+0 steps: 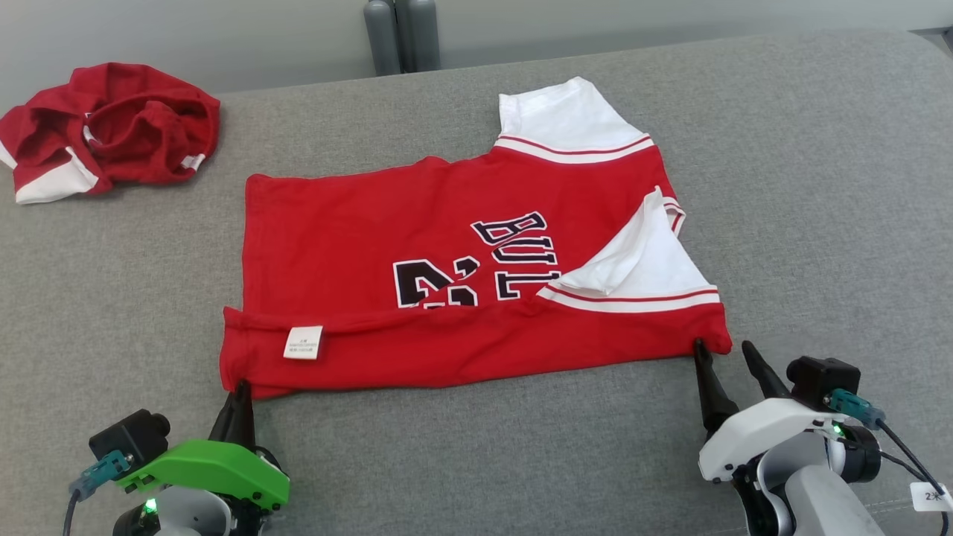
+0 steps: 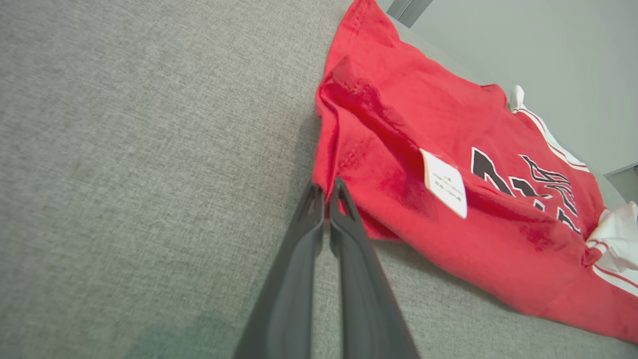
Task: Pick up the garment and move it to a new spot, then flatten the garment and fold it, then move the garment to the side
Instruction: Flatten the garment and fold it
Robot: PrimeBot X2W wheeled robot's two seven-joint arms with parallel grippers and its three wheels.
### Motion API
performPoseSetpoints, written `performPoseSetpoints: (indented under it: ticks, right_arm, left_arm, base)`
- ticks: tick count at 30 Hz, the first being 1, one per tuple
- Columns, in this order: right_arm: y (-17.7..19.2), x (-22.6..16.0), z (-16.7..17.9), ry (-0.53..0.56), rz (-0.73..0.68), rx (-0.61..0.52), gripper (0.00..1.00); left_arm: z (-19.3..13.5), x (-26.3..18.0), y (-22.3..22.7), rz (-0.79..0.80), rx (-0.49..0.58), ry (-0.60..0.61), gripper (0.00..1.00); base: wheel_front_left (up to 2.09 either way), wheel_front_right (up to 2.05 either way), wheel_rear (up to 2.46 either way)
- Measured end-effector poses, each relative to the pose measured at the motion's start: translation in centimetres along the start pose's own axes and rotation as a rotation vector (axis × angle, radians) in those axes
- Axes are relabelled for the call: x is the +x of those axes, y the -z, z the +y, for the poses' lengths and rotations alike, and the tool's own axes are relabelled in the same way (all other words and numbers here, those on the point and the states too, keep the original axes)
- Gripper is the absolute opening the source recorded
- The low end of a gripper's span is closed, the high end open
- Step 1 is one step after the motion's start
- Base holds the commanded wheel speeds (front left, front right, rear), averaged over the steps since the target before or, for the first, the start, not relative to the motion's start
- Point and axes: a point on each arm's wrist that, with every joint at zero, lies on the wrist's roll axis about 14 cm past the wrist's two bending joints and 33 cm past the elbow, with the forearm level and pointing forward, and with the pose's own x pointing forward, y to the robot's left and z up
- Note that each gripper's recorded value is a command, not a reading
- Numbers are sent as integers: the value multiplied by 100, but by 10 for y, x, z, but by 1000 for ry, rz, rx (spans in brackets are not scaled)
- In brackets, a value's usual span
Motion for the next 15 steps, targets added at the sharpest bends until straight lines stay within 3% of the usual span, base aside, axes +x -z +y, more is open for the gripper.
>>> performPoseSetpoints:
  ticks: [4, 5, 7, 10, 12, 15]
  right_arm:
    - [15, 8, 3, -2, 58, 16, 100]
    - [16, 10, 3, -2, 63, 15, 89]
    - [16, 13, 3, 0, 66, 17, 53]
    - [16, 17, 5, -3, 68, 21, 29]
    - [17, 18, 7, -6, 73, 27, 3]
    - [10, 20, 7, -3, 43, 32, 0]
  left_arm:
    - [2, -3, -3, -13, -2, -4, 0]
    - [2, -3, -3, -15, -2, -5, 0]
    - [2, -4, -5, -21, -2, -6, 0]
    - [2, -6, -6, -27, -2, -6, 0]
    - [2, -7, -8, -38, -2, -3, 0]
    - [-1, -9, -11, -56, -2, 9, 0]
  base:
    - [0, 0, 0]
    - [0, 0, 0]
    - [0, 0, 0]
    - [0, 0, 0]
    - [0, 0, 0]
    - [0, 0, 0]
